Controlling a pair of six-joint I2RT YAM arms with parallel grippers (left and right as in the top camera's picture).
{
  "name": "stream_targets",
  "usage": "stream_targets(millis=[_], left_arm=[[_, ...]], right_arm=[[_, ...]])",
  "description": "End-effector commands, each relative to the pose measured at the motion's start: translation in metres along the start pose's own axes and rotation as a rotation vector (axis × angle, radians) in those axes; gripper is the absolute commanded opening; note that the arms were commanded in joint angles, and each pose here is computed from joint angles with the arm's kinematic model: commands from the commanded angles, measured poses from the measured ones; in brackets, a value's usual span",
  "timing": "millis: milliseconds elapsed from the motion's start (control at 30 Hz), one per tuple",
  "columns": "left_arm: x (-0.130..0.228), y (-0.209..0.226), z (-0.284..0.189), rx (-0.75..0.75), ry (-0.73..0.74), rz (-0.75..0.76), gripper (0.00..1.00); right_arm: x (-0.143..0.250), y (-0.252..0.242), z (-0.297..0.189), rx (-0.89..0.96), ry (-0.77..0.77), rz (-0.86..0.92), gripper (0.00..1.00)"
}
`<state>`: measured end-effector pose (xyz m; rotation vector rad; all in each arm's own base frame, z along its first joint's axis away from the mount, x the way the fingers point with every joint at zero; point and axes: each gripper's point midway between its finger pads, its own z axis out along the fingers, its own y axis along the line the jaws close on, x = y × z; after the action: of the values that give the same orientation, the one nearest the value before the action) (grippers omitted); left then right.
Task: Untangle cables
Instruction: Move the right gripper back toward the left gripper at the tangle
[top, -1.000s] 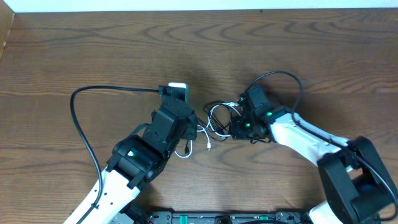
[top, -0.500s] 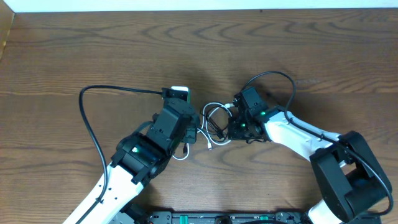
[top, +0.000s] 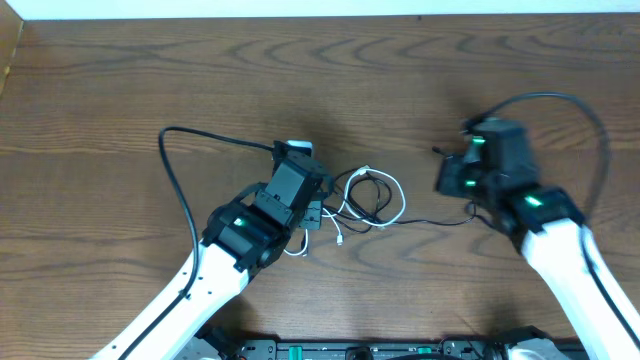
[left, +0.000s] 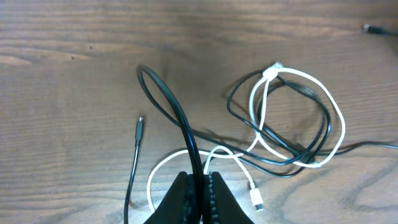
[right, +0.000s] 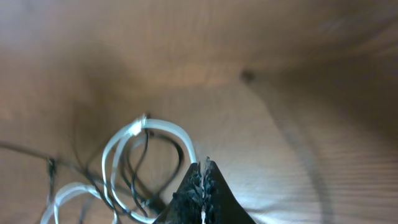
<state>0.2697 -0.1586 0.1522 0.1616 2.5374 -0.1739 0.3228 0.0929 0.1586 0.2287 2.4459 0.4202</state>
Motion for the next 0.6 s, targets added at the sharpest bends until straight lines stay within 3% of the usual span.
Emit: stream_targets(millis=[0, 233, 300, 367, 400, 567], left_arm=[[0.005, -0.005, 0.006, 0.019, 0.038, 0.012, 0.08], [0.009, -0.005, 0.016, 0.007, 0.066, 0.017, 0.08], [0.009, -0.006, 0.016, 0.008, 0.064, 0.017, 0.17], [0.008, -0.007, 0.016, 0.015, 0.059, 0.016, 0.17], [0.007, -0.009, 0.016, 0.025, 0.060, 0.015, 0.22], [0.006, -0.012, 0.016, 0.040, 0.056, 0.014, 0.24]], right_arm=[[-0.032, -0.015, -0.040, 0.037, -0.171, 0.015, 0.01], [-0.041, -0.014, -0.074, 0.010, -0.264, 0.025, 0.10], [-0.032, -0.017, -0.070, 0.025, -0.225, 0.028, 0.11], [-0.023, -0.019, -0.061, 0.036, -0.170, 0.029, 0.13], [-0.018, -0.017, -0.056, 0.026, -0.141, 0.027, 0.17], [0.010, 0.019, -0.024, -0.168, 0.049, -0.058, 0.36]])
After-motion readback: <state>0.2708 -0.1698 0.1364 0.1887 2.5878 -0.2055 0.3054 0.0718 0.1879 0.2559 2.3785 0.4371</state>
